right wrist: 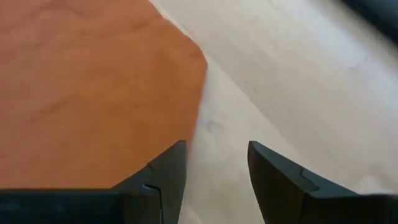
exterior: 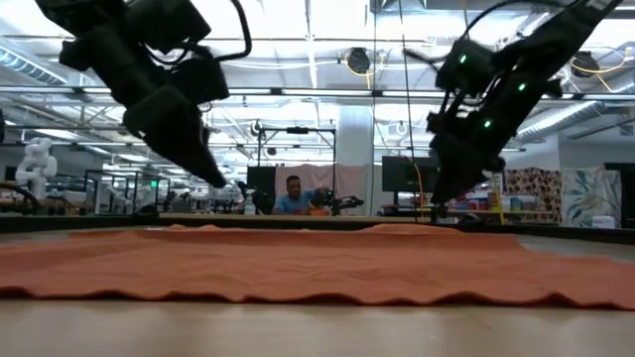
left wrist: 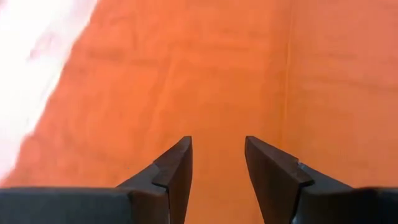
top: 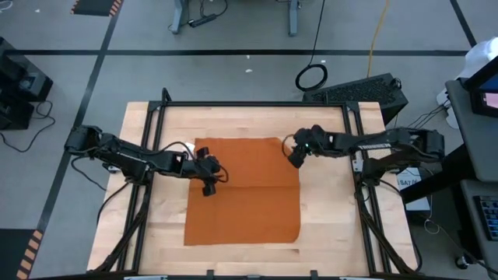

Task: Roll towel
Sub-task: Roll the brown towel

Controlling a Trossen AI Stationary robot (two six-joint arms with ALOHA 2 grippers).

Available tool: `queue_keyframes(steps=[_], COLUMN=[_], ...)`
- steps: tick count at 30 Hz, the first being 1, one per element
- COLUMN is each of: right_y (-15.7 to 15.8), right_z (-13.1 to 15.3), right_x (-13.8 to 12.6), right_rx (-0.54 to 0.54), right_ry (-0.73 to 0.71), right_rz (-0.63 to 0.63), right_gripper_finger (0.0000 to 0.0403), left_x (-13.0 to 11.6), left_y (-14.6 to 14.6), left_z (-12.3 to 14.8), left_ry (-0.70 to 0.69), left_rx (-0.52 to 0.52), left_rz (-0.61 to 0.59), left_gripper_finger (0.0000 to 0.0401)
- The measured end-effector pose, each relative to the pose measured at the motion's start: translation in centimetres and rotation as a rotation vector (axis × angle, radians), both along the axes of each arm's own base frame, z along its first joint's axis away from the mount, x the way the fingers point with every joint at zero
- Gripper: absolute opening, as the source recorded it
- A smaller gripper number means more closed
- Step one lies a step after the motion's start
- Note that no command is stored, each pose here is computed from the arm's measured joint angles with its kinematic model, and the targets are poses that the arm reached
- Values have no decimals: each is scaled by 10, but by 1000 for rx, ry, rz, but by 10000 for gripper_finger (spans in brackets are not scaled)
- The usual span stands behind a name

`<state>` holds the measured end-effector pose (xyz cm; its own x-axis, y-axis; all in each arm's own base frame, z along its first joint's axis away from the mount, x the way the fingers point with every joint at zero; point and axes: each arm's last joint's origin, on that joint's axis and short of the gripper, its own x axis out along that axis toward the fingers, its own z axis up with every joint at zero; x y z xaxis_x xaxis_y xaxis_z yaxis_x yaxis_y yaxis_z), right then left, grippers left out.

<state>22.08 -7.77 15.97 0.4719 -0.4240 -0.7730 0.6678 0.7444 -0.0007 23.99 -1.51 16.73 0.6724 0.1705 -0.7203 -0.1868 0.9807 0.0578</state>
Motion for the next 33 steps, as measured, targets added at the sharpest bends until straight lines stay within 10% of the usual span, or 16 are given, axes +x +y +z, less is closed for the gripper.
queue_keyframes(steps=[15,33], right_y=[-30,1], right_z=[-47,-3], right_x=[23,-13], right_rx=[135,164], right_ry=[40,128], right_rz=[-44,-152], right_gripper_finger=[154,151], left_x=[-13,-51], left_y=[14,9], left_z=[-20,-62], left_ry=[66,105], left_rx=[-4,-182], left_rz=[30,128], left_gripper_finger=[154,154])
